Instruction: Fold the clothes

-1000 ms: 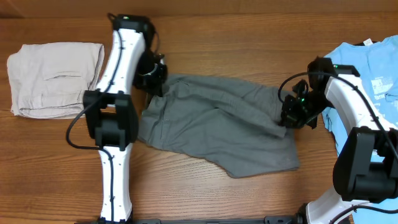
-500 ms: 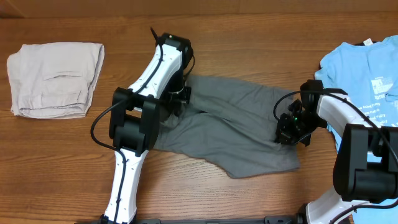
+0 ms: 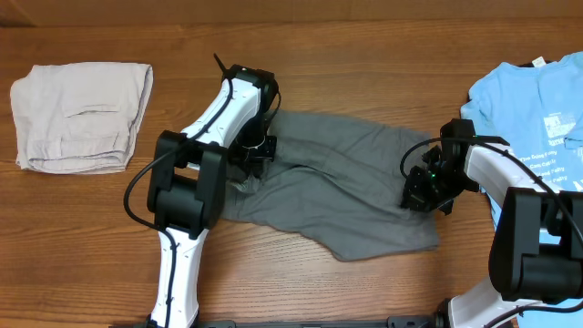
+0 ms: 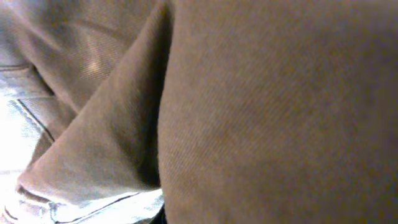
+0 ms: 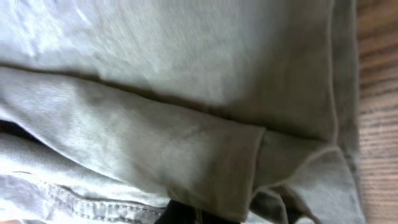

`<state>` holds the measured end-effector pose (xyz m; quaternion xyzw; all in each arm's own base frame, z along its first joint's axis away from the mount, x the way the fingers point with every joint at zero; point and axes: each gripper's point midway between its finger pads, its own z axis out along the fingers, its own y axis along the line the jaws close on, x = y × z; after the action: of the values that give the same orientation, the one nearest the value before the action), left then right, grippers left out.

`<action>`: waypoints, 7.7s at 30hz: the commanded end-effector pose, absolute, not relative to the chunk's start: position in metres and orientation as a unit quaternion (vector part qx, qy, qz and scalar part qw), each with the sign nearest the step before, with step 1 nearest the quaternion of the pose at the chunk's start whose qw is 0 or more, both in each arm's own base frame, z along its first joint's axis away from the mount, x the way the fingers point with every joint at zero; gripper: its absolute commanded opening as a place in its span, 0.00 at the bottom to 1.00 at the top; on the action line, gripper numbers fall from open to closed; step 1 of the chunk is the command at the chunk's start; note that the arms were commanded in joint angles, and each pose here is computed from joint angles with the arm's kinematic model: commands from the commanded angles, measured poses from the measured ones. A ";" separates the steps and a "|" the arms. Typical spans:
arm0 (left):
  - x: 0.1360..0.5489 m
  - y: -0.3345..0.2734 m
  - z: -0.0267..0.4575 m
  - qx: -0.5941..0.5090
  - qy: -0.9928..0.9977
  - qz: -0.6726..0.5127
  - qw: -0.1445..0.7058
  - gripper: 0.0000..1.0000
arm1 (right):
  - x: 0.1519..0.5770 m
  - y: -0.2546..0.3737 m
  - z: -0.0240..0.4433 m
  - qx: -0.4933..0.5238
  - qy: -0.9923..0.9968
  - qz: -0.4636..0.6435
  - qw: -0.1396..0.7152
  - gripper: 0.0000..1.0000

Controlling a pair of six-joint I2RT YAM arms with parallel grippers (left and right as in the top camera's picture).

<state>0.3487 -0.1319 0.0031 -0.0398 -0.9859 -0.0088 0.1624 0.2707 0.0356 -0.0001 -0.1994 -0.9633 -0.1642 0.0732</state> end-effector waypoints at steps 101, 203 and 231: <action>0.498 -0.081 -0.022 0.028 -0.970 -0.004 -0.242 0.10 | 0.447 0.042 -0.016 -0.151 -0.948 -0.164 -0.229 0.04; 0.258 -0.071 0.008 0.035 -0.991 0.022 0.129 0.23 | 0.185 0.047 0.002 -0.279 -0.946 -0.133 0.102 0.04; 0.356 -0.122 0.051 0.004 -0.991 0.130 -0.035 0.04 | 0.363 0.041 0.069 -0.204 -0.949 -0.185 -0.155 0.04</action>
<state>0.3662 -0.1136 0.0682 0.0038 -0.9917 0.1162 -0.0548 0.3572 0.0407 0.0825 -0.2065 -0.9462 -0.1890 -0.1625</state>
